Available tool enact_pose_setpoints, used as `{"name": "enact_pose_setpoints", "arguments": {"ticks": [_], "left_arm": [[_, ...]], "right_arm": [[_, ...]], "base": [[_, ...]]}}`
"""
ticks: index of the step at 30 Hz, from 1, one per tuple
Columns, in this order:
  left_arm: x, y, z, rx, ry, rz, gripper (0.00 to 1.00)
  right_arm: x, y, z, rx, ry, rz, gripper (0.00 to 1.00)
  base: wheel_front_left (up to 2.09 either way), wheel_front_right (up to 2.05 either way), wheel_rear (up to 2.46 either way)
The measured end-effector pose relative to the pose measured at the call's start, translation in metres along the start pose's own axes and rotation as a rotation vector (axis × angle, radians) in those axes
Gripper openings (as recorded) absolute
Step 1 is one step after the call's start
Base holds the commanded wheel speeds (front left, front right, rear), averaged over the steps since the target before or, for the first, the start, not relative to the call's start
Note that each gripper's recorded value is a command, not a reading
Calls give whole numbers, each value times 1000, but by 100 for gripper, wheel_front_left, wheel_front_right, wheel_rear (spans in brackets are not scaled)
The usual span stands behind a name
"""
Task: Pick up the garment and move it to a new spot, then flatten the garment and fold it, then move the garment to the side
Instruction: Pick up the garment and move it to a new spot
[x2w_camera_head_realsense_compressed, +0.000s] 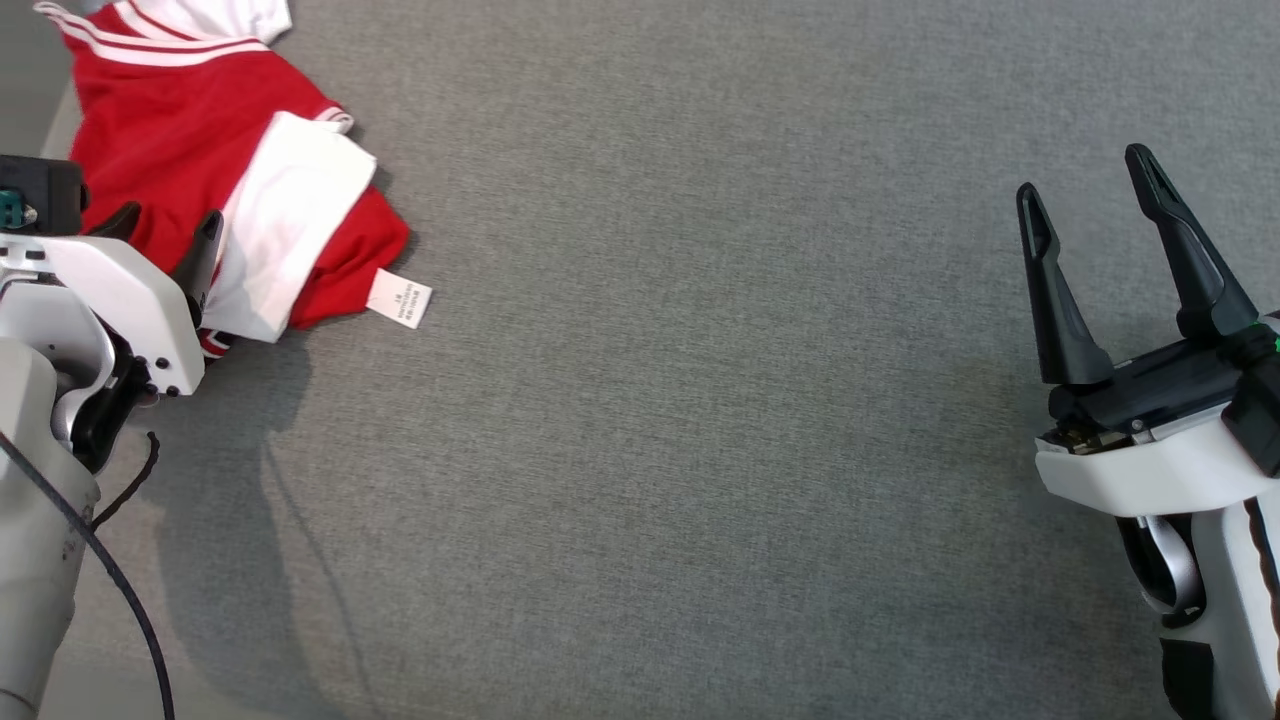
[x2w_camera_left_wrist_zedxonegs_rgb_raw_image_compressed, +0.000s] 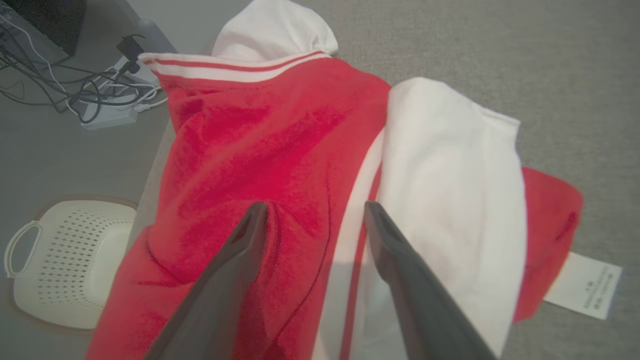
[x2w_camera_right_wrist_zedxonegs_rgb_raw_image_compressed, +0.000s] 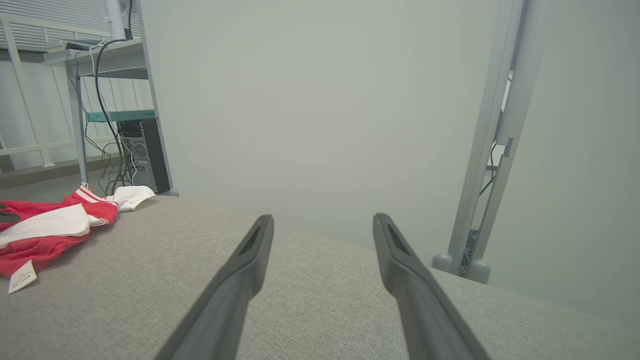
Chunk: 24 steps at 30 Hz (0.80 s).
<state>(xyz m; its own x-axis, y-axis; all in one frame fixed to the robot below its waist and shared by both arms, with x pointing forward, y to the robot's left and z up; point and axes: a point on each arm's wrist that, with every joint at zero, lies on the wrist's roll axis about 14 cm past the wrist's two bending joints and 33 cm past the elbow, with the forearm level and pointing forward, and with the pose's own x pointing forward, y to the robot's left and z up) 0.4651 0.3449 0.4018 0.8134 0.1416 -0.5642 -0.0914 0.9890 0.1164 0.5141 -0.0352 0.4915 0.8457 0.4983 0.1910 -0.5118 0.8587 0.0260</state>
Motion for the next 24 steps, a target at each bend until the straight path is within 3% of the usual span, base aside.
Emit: {"name": "enact_pose_setpoints", "arguments": {"ticks": [5,15,16,17,18,24], "left_arm": [[29,-9,-30,-1,224,-17,100],[47,-11,-51,-37,392,-5,100],[48,-12,-52,-43,407,-5,68],[48,-12,-55,-53,421,-6,29],[49,-17,-55,-57,429,-17,0],[49,-21,-49,-50,386,-32,0]], "right_arm": [[-4,-15,-2,-2,-8,-37,100],[-11,-31,-7,-12,5,-79,100],[-12,-32,-7,-13,6,-82,100],[-12,-33,-8,-15,7,-86,100],[-13,-34,-8,-16,8,-87,100],[-13,-33,-3,-17,1,-93,100]], "base": [[0,0,0],[0,0,0],[0,0,0],[0,0,0],[0,0,0],[0,0,0]]}}
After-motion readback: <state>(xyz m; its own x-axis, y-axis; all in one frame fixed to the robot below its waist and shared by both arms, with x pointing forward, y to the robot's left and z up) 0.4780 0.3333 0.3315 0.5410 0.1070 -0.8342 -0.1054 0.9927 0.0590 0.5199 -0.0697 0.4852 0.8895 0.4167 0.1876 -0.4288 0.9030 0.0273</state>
